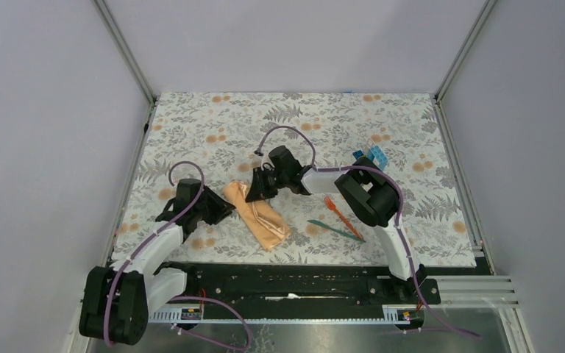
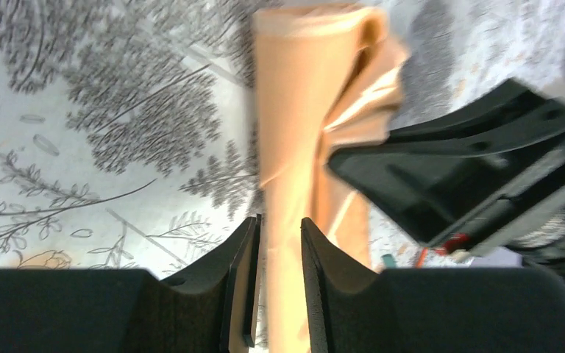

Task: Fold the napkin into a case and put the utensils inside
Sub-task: Fold the 2/3-rectangle-folded napkin at the center of the board.

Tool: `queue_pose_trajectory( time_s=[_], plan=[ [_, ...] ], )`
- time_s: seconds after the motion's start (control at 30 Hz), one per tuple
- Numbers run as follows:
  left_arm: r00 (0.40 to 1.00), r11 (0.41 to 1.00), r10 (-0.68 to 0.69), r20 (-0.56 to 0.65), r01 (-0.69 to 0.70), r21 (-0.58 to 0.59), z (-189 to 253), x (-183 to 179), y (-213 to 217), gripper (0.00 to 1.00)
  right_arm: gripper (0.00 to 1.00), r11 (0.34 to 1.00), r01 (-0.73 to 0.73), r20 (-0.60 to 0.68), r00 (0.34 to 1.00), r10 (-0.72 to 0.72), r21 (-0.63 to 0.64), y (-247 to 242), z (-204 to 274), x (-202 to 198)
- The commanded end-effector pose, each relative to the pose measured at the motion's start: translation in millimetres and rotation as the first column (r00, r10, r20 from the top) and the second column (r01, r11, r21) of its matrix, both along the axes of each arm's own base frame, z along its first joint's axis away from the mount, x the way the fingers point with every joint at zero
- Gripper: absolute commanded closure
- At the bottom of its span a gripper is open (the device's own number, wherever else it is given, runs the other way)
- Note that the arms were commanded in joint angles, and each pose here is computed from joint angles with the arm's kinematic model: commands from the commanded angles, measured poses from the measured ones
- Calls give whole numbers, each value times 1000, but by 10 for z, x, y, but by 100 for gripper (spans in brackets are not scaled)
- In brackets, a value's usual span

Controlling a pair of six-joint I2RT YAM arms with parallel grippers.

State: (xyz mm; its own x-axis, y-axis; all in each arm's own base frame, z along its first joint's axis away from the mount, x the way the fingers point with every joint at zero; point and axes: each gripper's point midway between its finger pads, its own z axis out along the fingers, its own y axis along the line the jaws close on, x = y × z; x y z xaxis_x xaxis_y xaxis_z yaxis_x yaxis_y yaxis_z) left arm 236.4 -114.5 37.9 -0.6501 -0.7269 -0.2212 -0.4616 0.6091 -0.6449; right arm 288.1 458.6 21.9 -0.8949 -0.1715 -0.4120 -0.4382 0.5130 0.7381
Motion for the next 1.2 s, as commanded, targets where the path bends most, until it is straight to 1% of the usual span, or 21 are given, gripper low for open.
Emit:
queue_pose_trajectory(
  time_s=[0.0, 0.13, 0.27, 0.33, 0.53, 0.57, 0.73, 0.77, 0.8, 0.87, 0.93, 1.0, 1.03, 1.07, 1.1, 1.13, 1.17],
  plan=[
    [994, 999, -51, 94, 51, -1, 411, 218, -3, 69, 77, 995, -65, 34, 997, 62, 71, 19, 151, -83],
    [992, 997, -73, 100, 74, -10, 430, 386, -46, 72, 72, 993, -76, 64, 995, 70, 89, 57, 302, -44],
    [991, 997, -73, 115, 68, 47, 464, 592, 14, 78, 66, 994, -73, 94, 993, 65, 86, 102, 402, 33],
    [991, 995, -76, 114, 68, 75, 474, 663, 43, 79, 62, 994, -68, 105, 993, 59, 84, 116, 434, 71],
    [990, 993, -83, 110, 73, 93, 459, 693, 56, 81, 58, 996, -68, 144, 988, 58, 65, 166, 530, 167],
    [991, 992, -81, 104, 70, 100, 437, 682, 70, 82, 56, 996, -70, 147, 987, 61, 59, 167, 530, 171],
    [995, 989, -66, 79, 55, 134, 335, 647, 139, 83, 51, 996, -91, 180, 980, 89, 4, 178, 518, 140],
    [995, 989, -63, 77, 52, 138, 321, 651, 150, 83, 52, 996, -90, 187, 978, 93, -26, 181, 479, 137],
    [995, 989, -61, 74, 50, 141, 310, 655, 158, 83, 56, 994, -92, 195, 976, 101, -55, 182, 438, 139],
    [995, 990, -59, 78, 49, 132, 331, 680, 162, 84, 69, 989, -101, 209, 970, 122, -110, 183, 352, 118],
    [995, 993, -59, 83, 50, 107, 377, 715, 171, 84, 73, 979, -108, 231, 962, 148, -175, 142, 270, 66],
    [995, 998, -46, 86, 41, 54, 427, 759, 208, 81, 79, 962, -114, 299, 936, 188, -247, 152, 221, 1],
    [996, 999, -36, 86, 34, 20, 437, 784, 231, 76, 84, 956, -114, 329, 922, 203, -270, 154, 210, -9],
    [996, 999, -35, 85, 37, -15, 449, 813, 224, 68, 88, 953, -115, 351, 912, 213, -280, 160, 197, -20],
    [995, 997, -53, 80, 57, -47, 455, 832, 177, 63, 96, 953, -116, 364, 906, 217, -280, 164, 190, -25],
    [995, 994, -60, 80, 66, -82, 475, 878, 172, 57, 100, 954, -114, 373, 902, 216, -277, 160, 176, -22],
    [994, 990, -75, 82, 84, -115, 498, 911, 128, 53, 100, 955, -115, 384, 897, 218, -275, 155, 159, -16]
  ],
)
